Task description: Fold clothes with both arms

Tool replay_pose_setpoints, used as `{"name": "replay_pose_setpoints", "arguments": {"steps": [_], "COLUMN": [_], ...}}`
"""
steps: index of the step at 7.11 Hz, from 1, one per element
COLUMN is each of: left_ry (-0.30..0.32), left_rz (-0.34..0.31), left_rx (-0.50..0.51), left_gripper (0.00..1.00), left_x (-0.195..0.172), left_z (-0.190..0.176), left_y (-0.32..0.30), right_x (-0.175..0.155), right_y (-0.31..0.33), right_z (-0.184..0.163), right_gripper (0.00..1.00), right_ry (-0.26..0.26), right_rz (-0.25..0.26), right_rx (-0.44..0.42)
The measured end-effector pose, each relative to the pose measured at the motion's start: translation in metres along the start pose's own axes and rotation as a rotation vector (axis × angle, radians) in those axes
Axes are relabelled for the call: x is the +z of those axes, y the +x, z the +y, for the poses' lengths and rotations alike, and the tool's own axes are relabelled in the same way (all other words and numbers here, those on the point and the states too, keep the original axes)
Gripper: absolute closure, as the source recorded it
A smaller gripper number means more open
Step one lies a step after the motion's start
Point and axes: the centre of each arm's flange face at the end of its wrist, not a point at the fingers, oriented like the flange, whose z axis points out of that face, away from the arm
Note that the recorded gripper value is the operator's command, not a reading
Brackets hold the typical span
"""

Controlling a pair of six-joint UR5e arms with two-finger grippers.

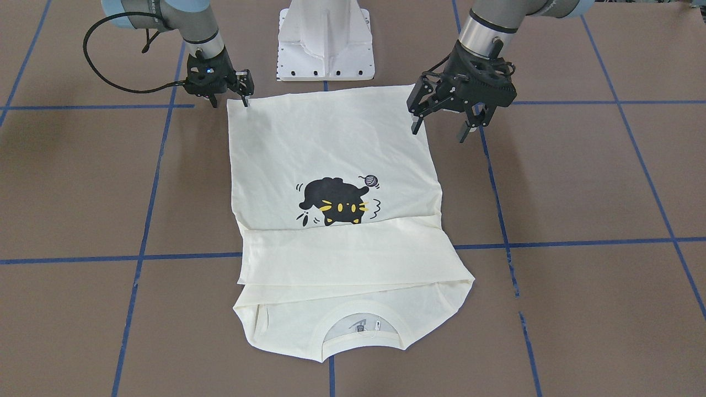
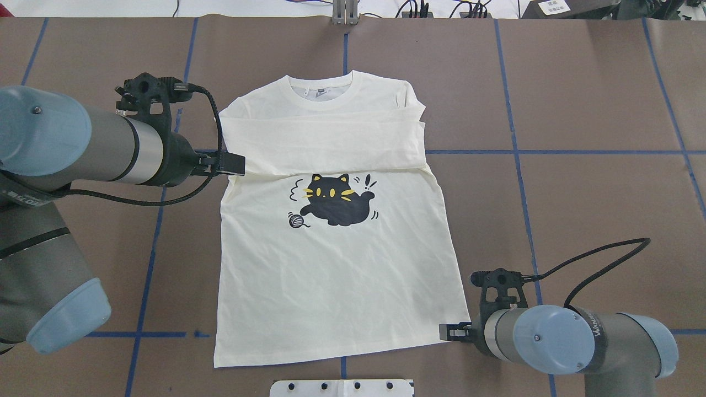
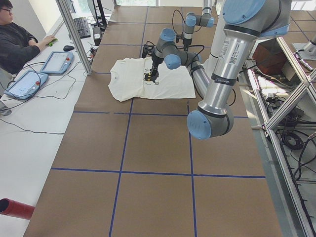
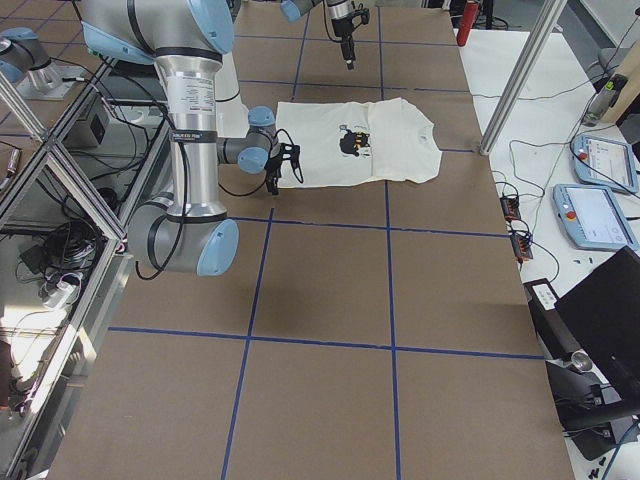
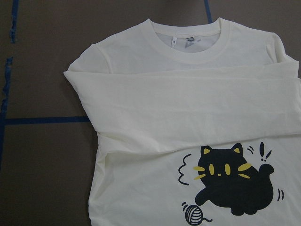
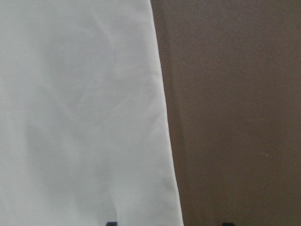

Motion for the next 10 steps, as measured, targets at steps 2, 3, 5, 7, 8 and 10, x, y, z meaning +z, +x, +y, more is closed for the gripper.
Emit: {"name": "replay_pose_setpoints", "arguments": {"steps": [2,3,5,7,8,10], "left_ry": [0.002,0.004,0.005,0.006,-0.004,-0.052], "left_rz": [-0.001,-0.002,-0.003,-0.008,-0.020,-0.032], "left_rx": [-0.001,-0.002,-0.003,-0.005,-0.015,-0.187], "left_gripper": [0.01,0.01,0.01,0.00,0.00,0.01], "left_x": [0.000,0.000,0.000,0.002,0.008,0.025], "left_z": [-0.001,-0.002,-0.002,-0.003,-0.001,0.024], "left_y": [-0.001,-0.001,-0.002,-0.003,-0.007,-0.020], "right_x": [-0.001,-0.002,-0.007,-0.016,-0.021,-0.035], "right_y": [-0.001,-0.001,-0.003,-0.006,-0.007,-0.013], "right_z": [0.001,0.001,0.001,-0.001,-0.003,-0.013], "right_gripper": [0.98,1.00,1.00,1.00,1.00,1.00], "right_ry": [-0.014,-0.018,-0.025,-0.028,-0.019,0.016], "right_rz": [-0.003,-0.005,-0.016,-0.033,-0.043,-0.076], "right_rx": [0.000,0.000,0.003,0.006,0.013,0.059]}}
